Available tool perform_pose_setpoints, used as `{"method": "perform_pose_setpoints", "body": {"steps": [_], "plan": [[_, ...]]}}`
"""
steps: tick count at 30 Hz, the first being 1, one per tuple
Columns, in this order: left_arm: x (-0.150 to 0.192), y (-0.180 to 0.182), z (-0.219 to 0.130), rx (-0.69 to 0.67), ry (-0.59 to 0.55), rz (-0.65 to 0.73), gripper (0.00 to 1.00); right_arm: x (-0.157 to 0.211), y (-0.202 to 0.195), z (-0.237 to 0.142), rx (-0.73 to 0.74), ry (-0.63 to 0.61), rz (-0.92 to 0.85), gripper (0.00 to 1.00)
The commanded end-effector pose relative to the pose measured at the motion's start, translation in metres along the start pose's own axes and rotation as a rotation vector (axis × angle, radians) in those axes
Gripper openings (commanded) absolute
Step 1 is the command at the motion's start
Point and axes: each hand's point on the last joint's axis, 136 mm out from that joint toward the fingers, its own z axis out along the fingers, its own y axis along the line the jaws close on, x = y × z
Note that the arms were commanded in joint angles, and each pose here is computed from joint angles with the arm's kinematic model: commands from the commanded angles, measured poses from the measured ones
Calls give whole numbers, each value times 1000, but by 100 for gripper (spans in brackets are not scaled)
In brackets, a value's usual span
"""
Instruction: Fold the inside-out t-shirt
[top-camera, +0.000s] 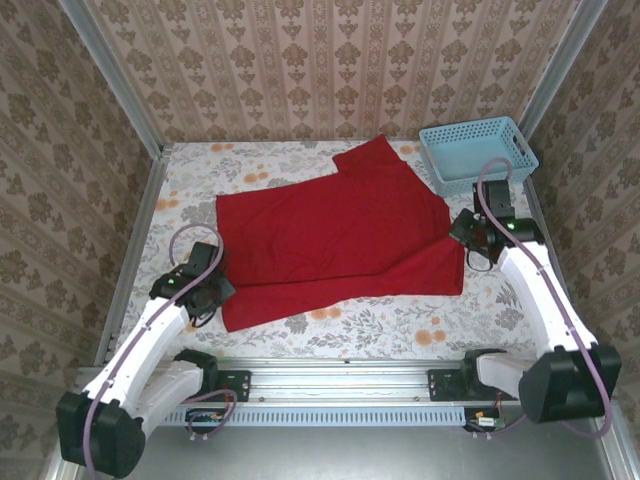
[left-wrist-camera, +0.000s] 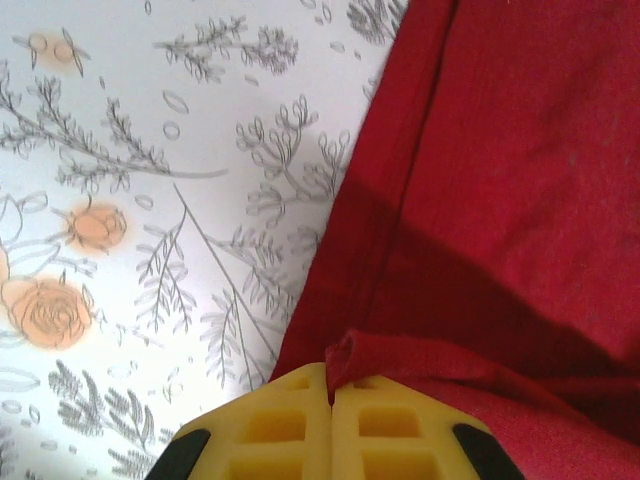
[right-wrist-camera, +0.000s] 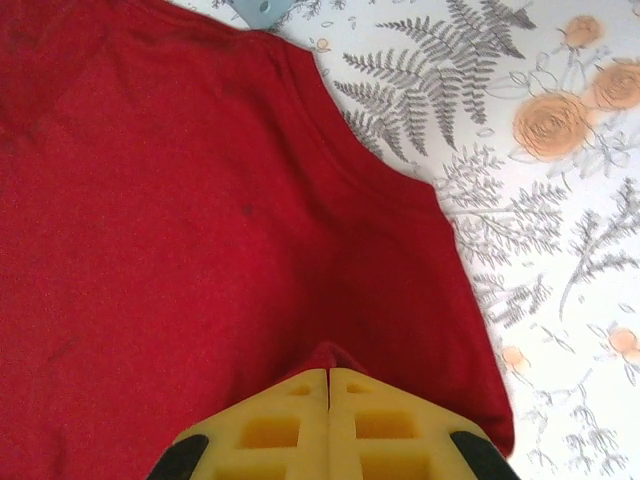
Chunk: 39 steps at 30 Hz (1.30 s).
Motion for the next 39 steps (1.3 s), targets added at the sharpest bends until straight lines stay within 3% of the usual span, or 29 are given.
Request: {"method": "perform_pose_setpoints", "body": {"steps": [1,19,25,29,32,35,39], "plan": [[-18,-14,3,51,-23,38,0,-30,18,10,6,-76,-11,0],[-56,-30,50,37,15,13,2,-69,107,96,52,-23,-184,0],[-65,-25,67,-3,35,15,14,-78,124,117,51,-4,-238,17],[-72,-24,61,-18,51,39,40,-78,116,110,96,18,-299,39],[-68,-24,41,0,9,68,48,-61,100,96,90,37,-315,50],[-45,-39,20,55,-22,142,50,-23,82,83,36,95,-298,50],[4,-63,19,167,50,194,47,35,55,83,-19,206,-262,51]]}}
